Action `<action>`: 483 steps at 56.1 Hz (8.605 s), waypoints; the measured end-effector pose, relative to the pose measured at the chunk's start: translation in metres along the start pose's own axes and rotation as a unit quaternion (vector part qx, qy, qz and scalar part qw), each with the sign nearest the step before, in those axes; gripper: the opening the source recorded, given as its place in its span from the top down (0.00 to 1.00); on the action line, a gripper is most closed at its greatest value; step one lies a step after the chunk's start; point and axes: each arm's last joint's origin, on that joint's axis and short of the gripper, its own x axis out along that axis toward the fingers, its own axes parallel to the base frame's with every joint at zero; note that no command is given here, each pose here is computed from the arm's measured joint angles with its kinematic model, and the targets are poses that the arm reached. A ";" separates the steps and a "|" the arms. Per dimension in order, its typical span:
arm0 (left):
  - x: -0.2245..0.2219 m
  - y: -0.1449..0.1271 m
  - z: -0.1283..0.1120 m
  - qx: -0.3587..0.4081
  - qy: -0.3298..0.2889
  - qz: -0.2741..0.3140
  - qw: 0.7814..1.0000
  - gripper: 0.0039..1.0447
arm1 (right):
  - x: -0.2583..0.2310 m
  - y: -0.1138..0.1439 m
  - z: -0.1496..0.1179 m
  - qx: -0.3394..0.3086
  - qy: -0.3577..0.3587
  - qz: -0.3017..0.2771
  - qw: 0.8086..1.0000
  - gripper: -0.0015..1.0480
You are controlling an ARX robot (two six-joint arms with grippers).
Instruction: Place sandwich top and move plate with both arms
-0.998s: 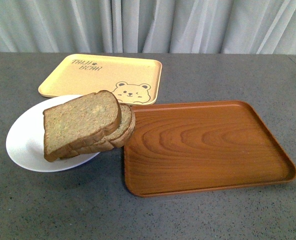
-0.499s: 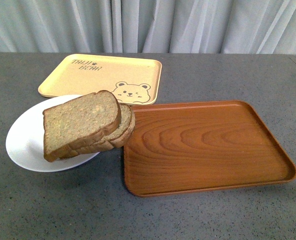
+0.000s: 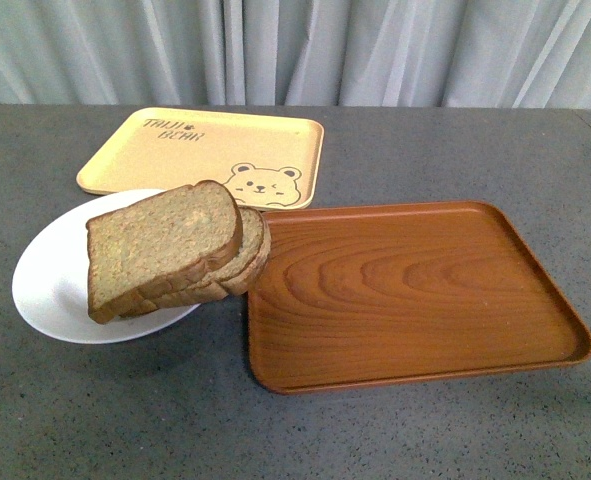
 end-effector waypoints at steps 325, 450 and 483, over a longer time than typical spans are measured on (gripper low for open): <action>0.255 0.024 -0.060 -0.471 0.244 0.014 0.848 0.10 | -0.005 0.000 0.002 -0.001 -0.015 -0.001 1.000 0.09; 0.000 0.000 0.000 -0.001 0.000 0.001 1.000 0.75 | -0.005 0.000 0.001 -0.001 -0.014 0.000 1.000 0.09; 0.000 0.000 0.000 0.000 0.000 0.001 1.000 0.08 | -0.005 0.000 0.001 -0.001 -0.014 0.000 1.000 0.09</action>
